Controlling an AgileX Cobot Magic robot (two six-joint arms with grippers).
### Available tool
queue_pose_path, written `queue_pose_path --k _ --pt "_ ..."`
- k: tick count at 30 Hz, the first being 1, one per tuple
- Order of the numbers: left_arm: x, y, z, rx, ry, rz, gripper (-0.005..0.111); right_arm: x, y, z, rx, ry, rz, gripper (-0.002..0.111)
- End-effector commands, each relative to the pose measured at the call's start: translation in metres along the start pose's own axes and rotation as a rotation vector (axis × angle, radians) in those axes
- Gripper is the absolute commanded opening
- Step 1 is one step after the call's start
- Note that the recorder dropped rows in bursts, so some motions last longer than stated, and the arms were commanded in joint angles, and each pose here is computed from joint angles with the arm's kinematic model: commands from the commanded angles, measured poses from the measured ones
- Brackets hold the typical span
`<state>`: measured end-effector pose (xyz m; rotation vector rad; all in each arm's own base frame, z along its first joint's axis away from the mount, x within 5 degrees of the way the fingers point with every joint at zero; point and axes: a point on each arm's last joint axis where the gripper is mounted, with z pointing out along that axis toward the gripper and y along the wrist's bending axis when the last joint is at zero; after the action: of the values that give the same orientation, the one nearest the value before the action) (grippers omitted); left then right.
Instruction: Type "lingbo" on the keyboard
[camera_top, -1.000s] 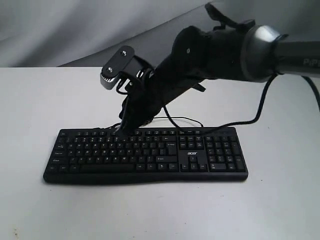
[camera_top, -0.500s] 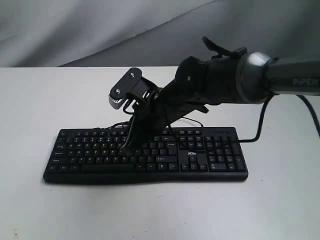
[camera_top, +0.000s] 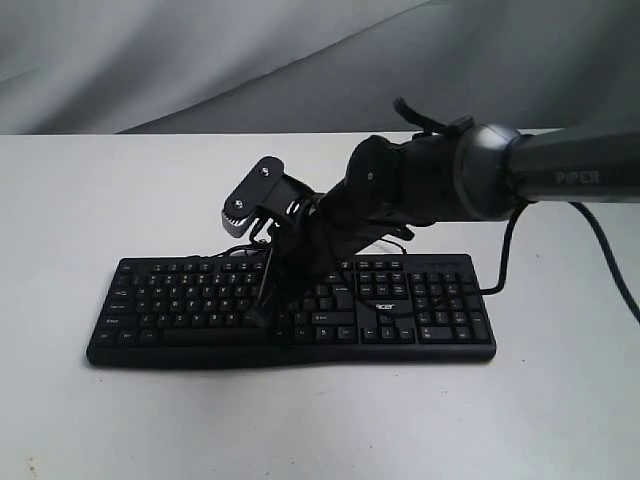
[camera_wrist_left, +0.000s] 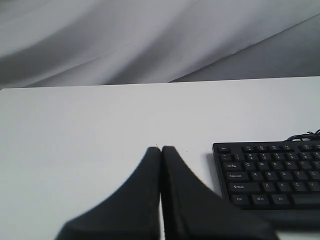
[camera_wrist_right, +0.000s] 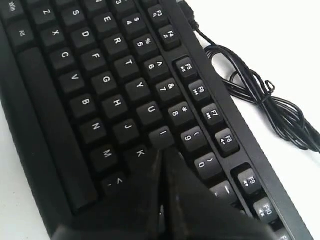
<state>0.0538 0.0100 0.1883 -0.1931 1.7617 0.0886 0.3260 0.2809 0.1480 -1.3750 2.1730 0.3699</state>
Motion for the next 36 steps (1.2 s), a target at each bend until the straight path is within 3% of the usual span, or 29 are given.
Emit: queue_pose_path --k 1,36 --pt "0.0009 -0.0001 0.0002 0.001 -0.003 -0.012 0.001 0.0041 -0.0039 0.0066 0.012 0.002 0.006 0.0" --pt "0.0009 -0.0001 0.0002 0.001 -0.003 -0.012 0.001 0.0091 -0.0021 0.0145 -0.012 0.02 -0.004 0.0"
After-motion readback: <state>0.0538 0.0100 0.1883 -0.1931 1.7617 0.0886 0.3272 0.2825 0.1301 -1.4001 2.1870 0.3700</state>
